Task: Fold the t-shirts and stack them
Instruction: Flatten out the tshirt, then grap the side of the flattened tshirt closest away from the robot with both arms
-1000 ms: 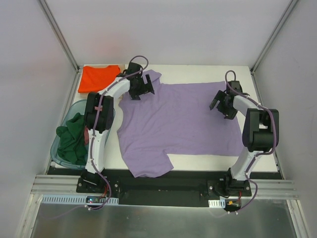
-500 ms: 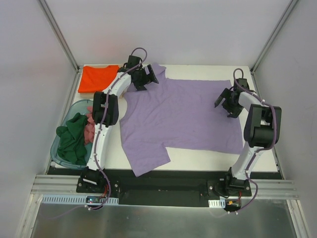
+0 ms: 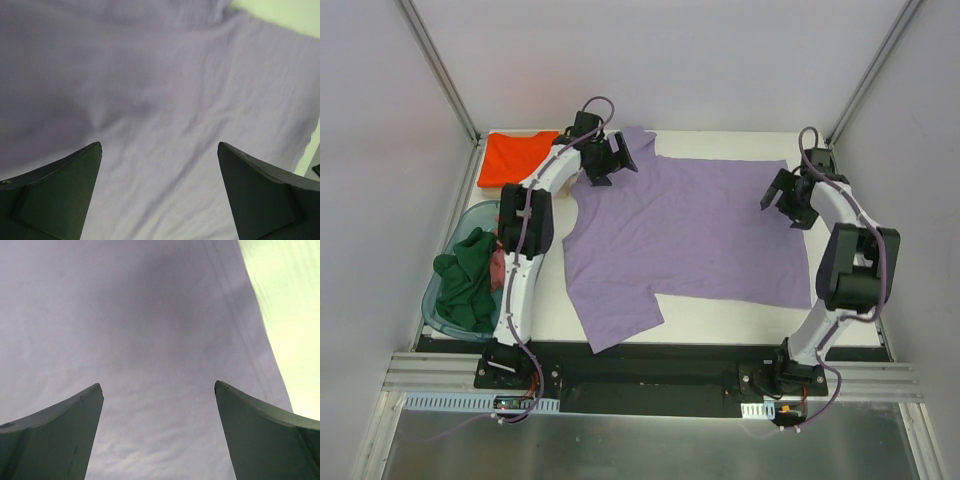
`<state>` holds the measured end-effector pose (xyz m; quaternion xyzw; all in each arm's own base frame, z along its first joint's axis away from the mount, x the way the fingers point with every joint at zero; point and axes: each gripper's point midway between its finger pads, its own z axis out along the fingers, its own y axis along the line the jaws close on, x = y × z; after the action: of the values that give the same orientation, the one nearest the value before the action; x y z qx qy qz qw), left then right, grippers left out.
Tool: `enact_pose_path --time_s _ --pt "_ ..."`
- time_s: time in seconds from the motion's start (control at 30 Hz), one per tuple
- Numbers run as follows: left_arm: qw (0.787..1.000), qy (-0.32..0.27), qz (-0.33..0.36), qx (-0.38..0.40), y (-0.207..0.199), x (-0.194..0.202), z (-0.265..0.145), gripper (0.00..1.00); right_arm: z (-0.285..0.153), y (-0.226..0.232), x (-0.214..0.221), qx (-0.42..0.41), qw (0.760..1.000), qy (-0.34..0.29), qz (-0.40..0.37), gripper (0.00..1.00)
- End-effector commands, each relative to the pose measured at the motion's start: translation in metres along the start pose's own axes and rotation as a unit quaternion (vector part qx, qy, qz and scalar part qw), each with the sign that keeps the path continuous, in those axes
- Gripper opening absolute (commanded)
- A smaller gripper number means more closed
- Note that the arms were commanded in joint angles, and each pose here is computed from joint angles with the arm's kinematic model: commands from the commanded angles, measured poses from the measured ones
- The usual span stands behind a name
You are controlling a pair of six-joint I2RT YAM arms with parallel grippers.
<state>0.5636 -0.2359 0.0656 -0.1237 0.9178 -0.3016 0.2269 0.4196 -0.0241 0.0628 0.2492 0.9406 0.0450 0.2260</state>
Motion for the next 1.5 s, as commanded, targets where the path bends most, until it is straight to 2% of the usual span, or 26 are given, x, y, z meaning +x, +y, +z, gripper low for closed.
enact_pose_path --time_s 0.0,0.07,0.2,0.23,0.37,0.53,0.67,0.73,0.87,1.03,1.17,1.33,1.47 --pt "0.997 -0.041 0.052 0.034 -0.061 0.004 -0.11 0.99 -0.077 -0.01 0.003 0.002 0.997 -0.076 -0.01 0.96" --pt "0.997 -0.043 0.064 0.008 -0.057 0.035 -0.137 0.99 -0.085 -0.021 0.029 0.001 0.997 -0.08 0.006 0.96" --pt "0.995 -0.035 0.058 -0.077 -0.012 0.127 -0.178 0.99 -0.087 -0.032 0.075 -0.023 0.996 -0.085 0.034 0.96" --pt "0.994 -0.043 0.059 -0.078 -0.009 0.147 -0.197 0.99 -0.087 -0.035 0.085 -0.028 0.995 -0.085 0.038 0.96" --pt "0.992 -0.026 0.052 -0.112 0.034 0.23 -0.218 0.99 -0.083 -0.048 0.113 -0.024 0.996 -0.077 0.038 0.96" --pt "0.992 0.058 0.012 -0.113 0.075 0.316 -0.232 0.94 -0.086 -0.051 0.119 -0.026 0.996 -0.081 0.027 0.96" --pt "0.987 0.117 0.002 -0.111 0.089 0.365 -0.242 0.89 -0.086 -0.051 0.119 -0.025 0.996 -0.082 0.026 0.96" --pt "0.982 0.15 0.003 -0.116 0.094 0.387 -0.246 0.84 -0.085 -0.052 0.12 -0.024 0.996 -0.079 0.025 0.96" --pt "0.973 0.19 0.016 -0.126 0.097 0.414 -0.251 0.72 -0.085 -0.054 0.122 -0.021 0.996 -0.079 0.025 0.96" --pt "0.965 0.219 0.023 -0.144 0.101 0.431 -0.255 0.65 -0.085 -0.055 0.121 -0.018 0.996 -0.082 0.023 0.96" --pt "0.962 0.218 0.026 -0.165 0.11 0.433 -0.252 0.6 -0.083 -0.057 0.123 -0.013 0.997 -0.078 0.023 0.96" --pt "0.963 0.189 0.032 -0.191 0.112 0.422 -0.244 0.55 -0.081 -0.056 0.123 -0.014 0.997 -0.074 0.022 0.96" --pt "0.956 0.198 0.019 -0.217 0.122 0.427 -0.241 0.54 -0.081 -0.058 0.124 -0.011 0.997 -0.075 0.021 0.96"
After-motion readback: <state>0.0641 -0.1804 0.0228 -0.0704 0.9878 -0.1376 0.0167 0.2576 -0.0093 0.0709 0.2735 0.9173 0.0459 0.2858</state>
